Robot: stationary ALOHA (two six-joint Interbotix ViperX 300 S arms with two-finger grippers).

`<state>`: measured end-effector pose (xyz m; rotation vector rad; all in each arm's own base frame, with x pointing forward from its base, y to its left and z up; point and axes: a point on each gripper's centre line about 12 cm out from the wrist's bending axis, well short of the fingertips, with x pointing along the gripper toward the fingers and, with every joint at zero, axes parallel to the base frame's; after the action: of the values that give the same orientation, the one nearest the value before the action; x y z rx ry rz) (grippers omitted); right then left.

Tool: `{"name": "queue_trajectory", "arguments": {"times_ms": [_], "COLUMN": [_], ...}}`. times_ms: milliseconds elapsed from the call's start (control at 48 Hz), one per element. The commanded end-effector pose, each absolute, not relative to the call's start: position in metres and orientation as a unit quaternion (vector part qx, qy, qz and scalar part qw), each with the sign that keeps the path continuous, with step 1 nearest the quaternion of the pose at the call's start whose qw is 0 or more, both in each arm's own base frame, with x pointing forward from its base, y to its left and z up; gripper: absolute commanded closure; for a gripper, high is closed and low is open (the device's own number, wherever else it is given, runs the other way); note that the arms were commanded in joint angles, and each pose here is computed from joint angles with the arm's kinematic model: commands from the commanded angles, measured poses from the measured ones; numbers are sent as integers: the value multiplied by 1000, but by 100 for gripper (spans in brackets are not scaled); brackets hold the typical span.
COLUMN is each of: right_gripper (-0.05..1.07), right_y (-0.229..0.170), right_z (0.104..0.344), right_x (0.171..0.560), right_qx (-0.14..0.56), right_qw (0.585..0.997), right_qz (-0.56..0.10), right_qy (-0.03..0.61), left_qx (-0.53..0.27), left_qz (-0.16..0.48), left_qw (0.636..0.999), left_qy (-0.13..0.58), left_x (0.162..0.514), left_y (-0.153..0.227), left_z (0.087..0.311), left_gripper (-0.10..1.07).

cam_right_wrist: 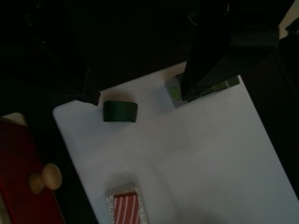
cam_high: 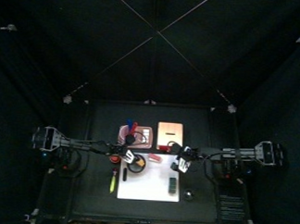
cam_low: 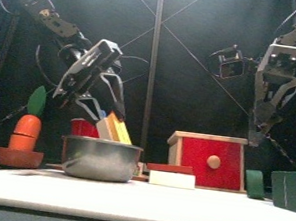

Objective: Put egg sushi into bowl

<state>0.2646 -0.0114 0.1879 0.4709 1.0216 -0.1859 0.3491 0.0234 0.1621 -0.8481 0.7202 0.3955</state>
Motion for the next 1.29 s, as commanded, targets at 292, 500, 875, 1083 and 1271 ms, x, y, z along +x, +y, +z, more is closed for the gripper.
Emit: {"name": "queue_trajectory", "arguments": {"times_ms": [292,500,875,1083,1271], "right_gripper": [0,0,0,0,0], "right_y": [-11,-9,-9,-8,-8], "right_z": [194,194,194,192,191], "right_x": [267,267,267,266,265], "right_qx": [232,232,234,237,238], "right_qw": [846,846,846,844,842], "right_qz": [-85,-83,-82,-83,-83], "right_qy": [472,473,473,475,476], "left_qx": [-387,-383,-349,-339,-340], "left_qz": [177,171,180,178,173], "left_qw": [844,850,842,847,852], "left_qy": [326,317,370,369,359], "left_x": [356,357,365,369,368], "left_y": [25,25,23,24,24], "left_z": [173,181,163,168,173], "left_gripper": [16,16,16,15,10]}}
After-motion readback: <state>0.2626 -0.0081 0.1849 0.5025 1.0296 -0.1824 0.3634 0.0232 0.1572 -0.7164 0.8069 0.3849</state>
